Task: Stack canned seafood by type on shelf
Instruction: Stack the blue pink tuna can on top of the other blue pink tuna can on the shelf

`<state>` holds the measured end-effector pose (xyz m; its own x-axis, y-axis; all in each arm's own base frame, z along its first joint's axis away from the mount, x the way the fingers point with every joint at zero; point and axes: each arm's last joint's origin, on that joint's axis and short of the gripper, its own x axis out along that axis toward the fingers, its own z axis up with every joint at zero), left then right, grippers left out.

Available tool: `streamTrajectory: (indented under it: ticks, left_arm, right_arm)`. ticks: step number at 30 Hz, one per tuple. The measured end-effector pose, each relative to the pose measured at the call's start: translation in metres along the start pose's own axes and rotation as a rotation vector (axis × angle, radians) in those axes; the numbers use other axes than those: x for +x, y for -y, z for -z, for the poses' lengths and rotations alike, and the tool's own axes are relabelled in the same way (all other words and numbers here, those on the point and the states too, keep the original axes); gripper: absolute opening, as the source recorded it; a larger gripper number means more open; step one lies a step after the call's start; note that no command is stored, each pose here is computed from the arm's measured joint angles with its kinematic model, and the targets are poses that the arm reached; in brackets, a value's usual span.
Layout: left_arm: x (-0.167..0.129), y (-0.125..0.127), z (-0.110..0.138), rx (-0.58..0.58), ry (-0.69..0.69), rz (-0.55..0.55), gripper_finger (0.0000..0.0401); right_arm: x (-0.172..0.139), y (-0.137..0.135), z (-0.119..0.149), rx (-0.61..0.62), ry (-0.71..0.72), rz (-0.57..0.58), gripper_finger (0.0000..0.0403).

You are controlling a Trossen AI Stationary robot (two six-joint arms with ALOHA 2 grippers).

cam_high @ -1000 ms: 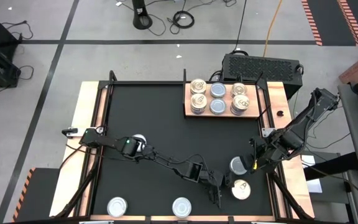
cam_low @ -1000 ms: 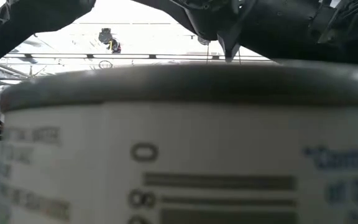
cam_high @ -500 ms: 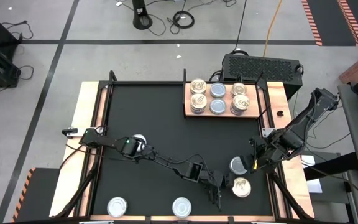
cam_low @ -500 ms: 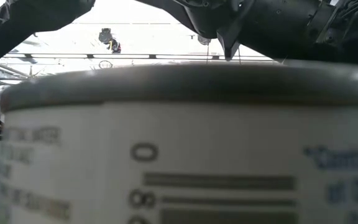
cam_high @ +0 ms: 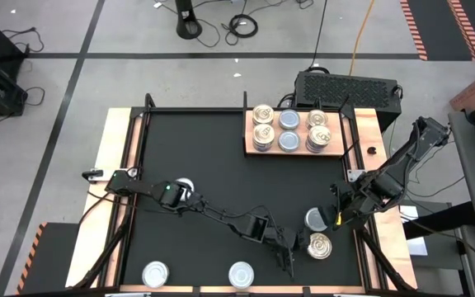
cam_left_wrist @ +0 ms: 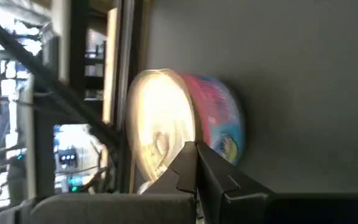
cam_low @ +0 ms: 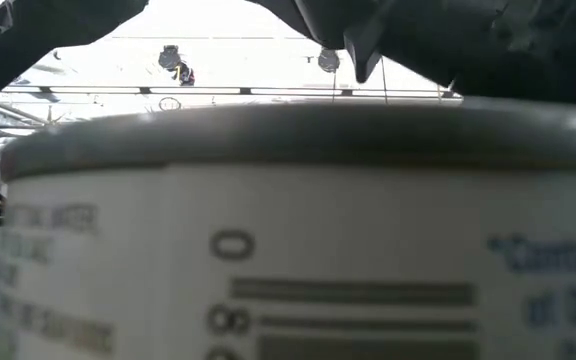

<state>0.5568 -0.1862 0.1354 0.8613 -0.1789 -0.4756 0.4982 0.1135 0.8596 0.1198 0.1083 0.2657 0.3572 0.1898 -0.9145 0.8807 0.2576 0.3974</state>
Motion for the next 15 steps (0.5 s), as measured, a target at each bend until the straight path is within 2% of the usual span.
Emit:
streamTrajectory:
  ticks: [6, 9, 13, 15]
  left_arm:
    - [-0.020, -0.029, -0.005, -0.016, -0.009, -0.055, 0.0001]
    - [-0.025, -0.032, -0.003, -0.013, -0.024, -0.018, 0.0001]
    - [-0.028, -0.026, 0.003, -0.009, -0.040, 0.090, 0.0001]
    - [-0.028, -0.026, 0.004, -0.057, -0.023, 0.106, 0.0002]
  right_arm:
    - [0.000, -0.001, 0.000, -0.009, -0.001, -0.009, 0.0151]
    - [0.000, -0.001, 0.000, -0.025, -0.003, -0.012, 0.0151]
    - [0.000, -0.001, 0.000, -0.027, -0.003, -0.012, 0.0151]
    - [0.000, -0.001, 0.000, -0.030, -0.003, -0.013, 0.0151]
